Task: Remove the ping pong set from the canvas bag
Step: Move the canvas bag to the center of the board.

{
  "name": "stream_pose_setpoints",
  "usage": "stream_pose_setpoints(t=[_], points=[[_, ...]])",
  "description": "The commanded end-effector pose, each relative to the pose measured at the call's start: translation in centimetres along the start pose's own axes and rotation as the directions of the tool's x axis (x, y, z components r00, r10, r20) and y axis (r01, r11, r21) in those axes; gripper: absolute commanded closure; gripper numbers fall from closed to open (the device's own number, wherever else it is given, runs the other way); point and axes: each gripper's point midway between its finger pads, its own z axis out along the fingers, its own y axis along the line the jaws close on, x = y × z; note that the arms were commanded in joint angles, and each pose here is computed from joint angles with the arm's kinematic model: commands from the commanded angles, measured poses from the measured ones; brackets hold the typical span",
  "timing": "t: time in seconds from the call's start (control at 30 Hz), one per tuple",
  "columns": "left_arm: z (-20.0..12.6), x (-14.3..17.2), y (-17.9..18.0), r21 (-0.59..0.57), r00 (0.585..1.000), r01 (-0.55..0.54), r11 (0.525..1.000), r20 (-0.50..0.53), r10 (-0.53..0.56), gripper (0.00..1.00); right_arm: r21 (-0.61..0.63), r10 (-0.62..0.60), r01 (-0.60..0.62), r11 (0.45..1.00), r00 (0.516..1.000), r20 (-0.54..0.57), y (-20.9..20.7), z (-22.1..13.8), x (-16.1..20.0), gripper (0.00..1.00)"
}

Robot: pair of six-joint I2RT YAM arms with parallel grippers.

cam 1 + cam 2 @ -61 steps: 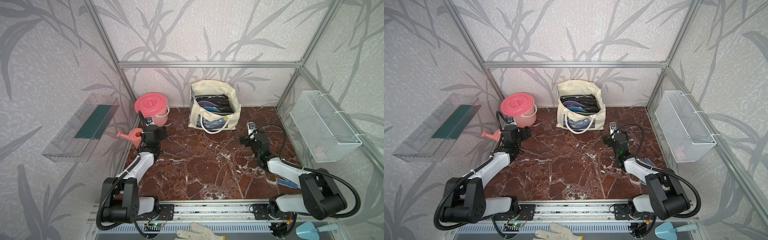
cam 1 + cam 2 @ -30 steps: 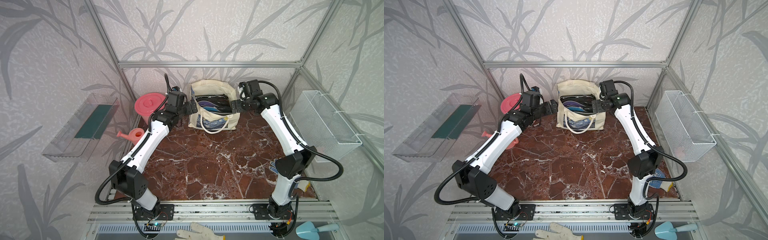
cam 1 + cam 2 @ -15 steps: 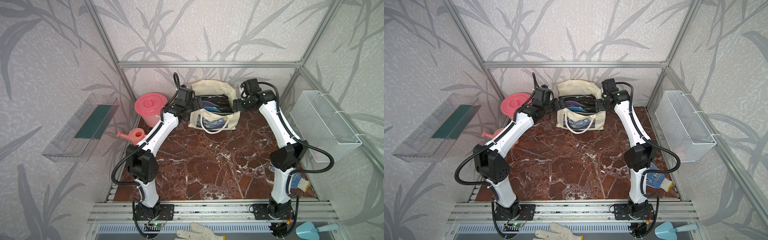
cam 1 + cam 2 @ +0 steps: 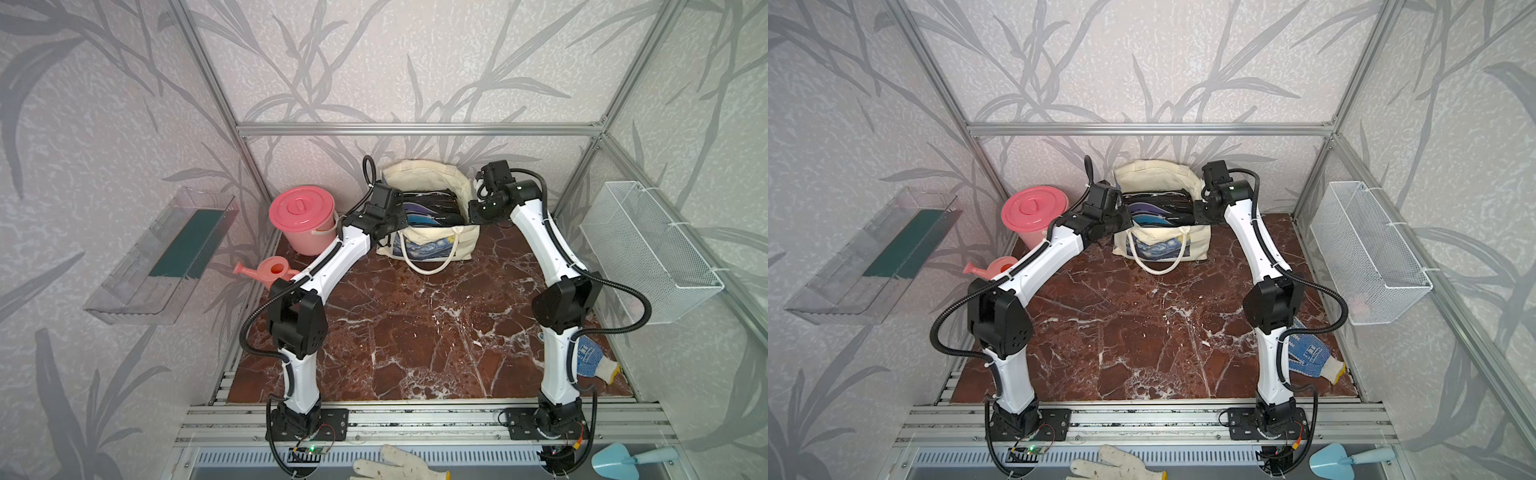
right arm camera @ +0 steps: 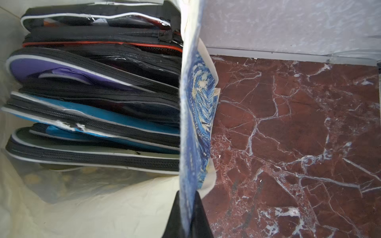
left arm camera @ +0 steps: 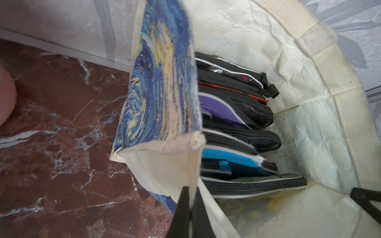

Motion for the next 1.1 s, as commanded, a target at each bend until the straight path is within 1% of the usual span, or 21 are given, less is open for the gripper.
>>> stream_pose_setpoints(t=[0.0, 0.13, 0.23, 0.33, 0.5, 0.6, 0.7, 0.83, 0.93, 0.97, 1.0, 1.07], points=[[-3.4, -0.6, 3.9, -0.152, 0.999, 0.014, 0.988, 0.04, -0.008, 1.0, -0.052, -0.032, 0.029, 0.998, 0.999, -0.043, 1.1, -2.7, 2.1, 1.0], [-5.5, -1.6, 6.7, -0.187, 0.997, 0.047, 0.981, 0.065, -0.035, 1.0, -0.1, -0.075, 0.073, 0.992, 0.997, -0.018, 3.5, -5.0, 5.5, 1.0], [-6.7, -2.2, 9.0, -0.203, 0.995, 0.087, 0.975, 0.075, -0.073, 1.0, -0.124, -0.109, 0.113, 0.986, 0.993, 0.034, 5.6, -7.3, 8.1, 1.0], [-7.7, -2.8, 11.4, -0.233, 0.992, 0.106, 0.967, 0.09, -0.087, 1.0, -0.161, -0.141, 0.144, 0.976, 0.99, 0.028, 7.8, -8.9, 11.1, 1.0], [-8.4, -4.1, 14.6, -0.282, 0.987, 0.128, 0.951, 0.125, -0.096, 1.0, -0.24, -0.231, 0.232, 0.943, 0.972, 0.033, 13.5, -11.0, 15.4, 1.0], [-8.7, -5.3, 15.9, -0.312, 0.984, 0.133, 0.941, 0.156, -0.088, 1.0, -0.297, -0.261, 0.264, 0.918, 0.964, 0.052, 17.2, -12.0, 16.9, 1.0], [-8.6, -6.2, 16.9, -0.322, 0.981, 0.146, 0.936, 0.168, -0.095, 1.0, -0.342, -0.294, 0.296, 0.892, 0.954, 0.06, 20.5, -12.3, 18.0, 1.0], [-8.5, -7.1, 17.7, -0.306, 0.975, 0.174, 0.936, 0.185, -0.121, 1.0, -0.352, -0.311, 0.31, 0.883, 0.949, 0.057, 21.7, -12.0, 18.5, 0.99], [-9.1, -7.6, 17.1, -0.257, 0.971, 0.192, 0.947, 0.187, -0.146, 1.0, -0.312, -0.311, 0.324, 0.893, 0.946, 0.09, 20.8, -12.8, 17.7, 0.8], [-9.5, -7.8, 16.7, -0.242, 0.97, 0.194, 0.951, 0.19, -0.15, 0.89, -0.295, -0.312, 0.328, 0.897, 0.945, 0.102, 20.3, -13.2, 17.4, 0.67], [-9.9, -7.9, 16.4, -0.223, 0.969, 0.197, 0.955, 0.192, -0.155, 0.72, -0.282, -0.312, 0.331, 0.9, 0.943, 0.113, 19.8, -13.6, 17.0, 0.56], [-10.8, -8.0, 15.8, -0.194, 0.965, 0.209, 0.959, 0.203, -0.169, 0.45, -0.256, -0.304, 0.326, 0.91, 0.944, 0.126, 18.6, -14.4, 16.4, 0.31]])
